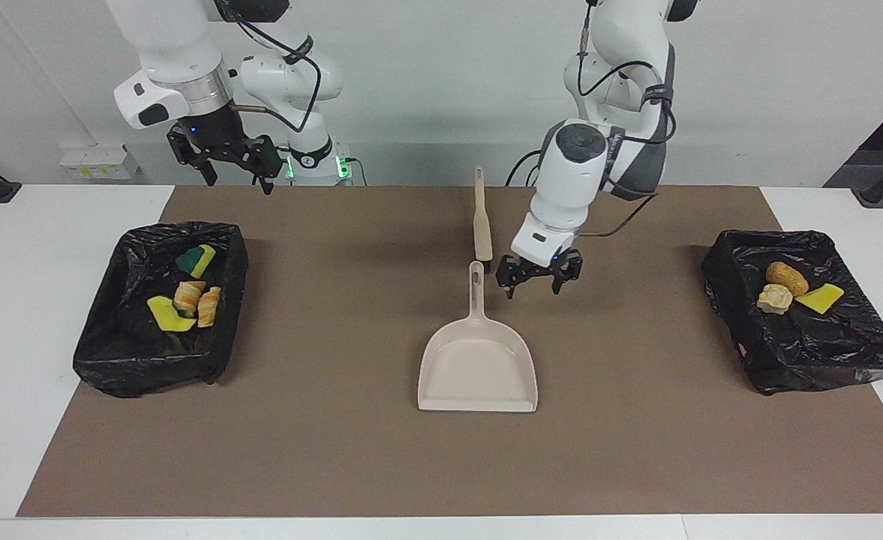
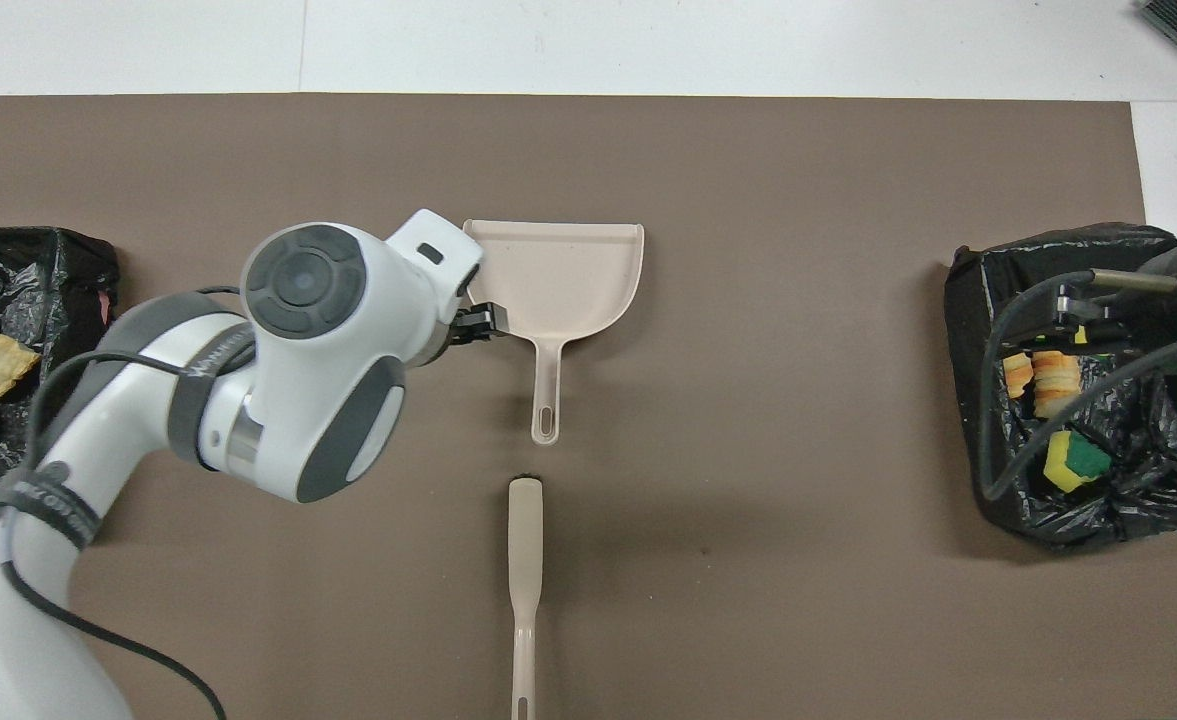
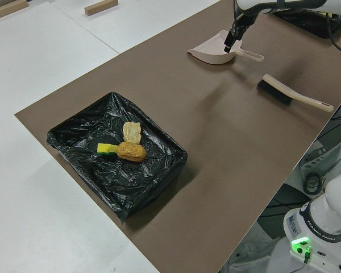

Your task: Sweep and dump trash in bin

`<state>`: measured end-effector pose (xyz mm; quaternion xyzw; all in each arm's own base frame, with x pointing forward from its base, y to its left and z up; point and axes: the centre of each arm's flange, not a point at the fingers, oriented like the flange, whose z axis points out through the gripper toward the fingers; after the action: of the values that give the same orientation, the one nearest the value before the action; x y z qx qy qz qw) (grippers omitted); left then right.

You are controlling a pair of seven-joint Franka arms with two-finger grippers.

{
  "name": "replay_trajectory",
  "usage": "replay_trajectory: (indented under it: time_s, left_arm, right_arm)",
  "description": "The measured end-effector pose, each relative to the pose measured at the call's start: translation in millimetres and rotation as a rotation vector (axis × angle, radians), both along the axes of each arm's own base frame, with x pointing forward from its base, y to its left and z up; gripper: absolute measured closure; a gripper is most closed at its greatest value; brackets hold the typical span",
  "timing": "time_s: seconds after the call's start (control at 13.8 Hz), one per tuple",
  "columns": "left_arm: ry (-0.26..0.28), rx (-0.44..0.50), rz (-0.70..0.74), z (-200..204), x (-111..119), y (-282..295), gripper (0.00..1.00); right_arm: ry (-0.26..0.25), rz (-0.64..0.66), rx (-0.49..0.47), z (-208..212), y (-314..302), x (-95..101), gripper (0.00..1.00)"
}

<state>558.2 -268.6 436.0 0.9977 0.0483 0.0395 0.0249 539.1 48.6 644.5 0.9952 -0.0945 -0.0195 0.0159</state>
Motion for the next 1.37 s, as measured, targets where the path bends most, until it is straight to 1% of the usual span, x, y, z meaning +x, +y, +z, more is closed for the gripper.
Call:
replay_trajectory:
  time_s: [0.14, 0.29, 0.51, 0.8, 0.94, 1.09, 1.23, 1.37]
  left_arm:
    - [0.038, 0.021, -0.012, 14.8, 9.1, 51.0, 0.0]
    - [0.071, 0.032, -0.036, 36.4, 11.1, 104.2, 0.0]
    - [0.099, 0.034, -0.068, 66.3, 3.8, 162.0, 0.0]
    - [0.148, 0.028, -0.108, 99.5, -16.6, 232.4, 0.0]
    - [0.147, 0.028, -0.11, 112.2, -24.4, 263.4, 0.0]
    - [0.139, 0.062, -0.129, 118.9, -27.9, 285.3, 0.0]
    - [0.134, 0.086, -0.152, 122.0, -29.1, 299.0, 0.0]
    - [0.112, 0.094, -0.163, 132.4, -27.7, 305.0, 0.0]
  right_arm:
    - [0.0, 0.0, 0.0, 0.0, -0.1, 0.0, 0.0]
    - [0.0, 0.0, 0.0, 0.0, -0.1, 0.0, 0.0]
    - [0.0, 0.0, 0.0, 0.0, -0.1, 0.0, 0.0]
    - [0.0, 0.0, 0.0, 0.0, -0.1, 0.0, 0.0]
    - [-0.009, 0.0, 0.001, 0.7, -0.1, 1.0, 0.0]
    - [-0.011, 0.0, 0.001, 0.9, -0.1, 1.2, 0.0]
    - [-0.011, 0.0, 0.001, 0.9, -0.1, 1.2, 0.0]
    - [-0.011, 0.0, 0.001, 1.0, -0.1, 1.2, 0.0]
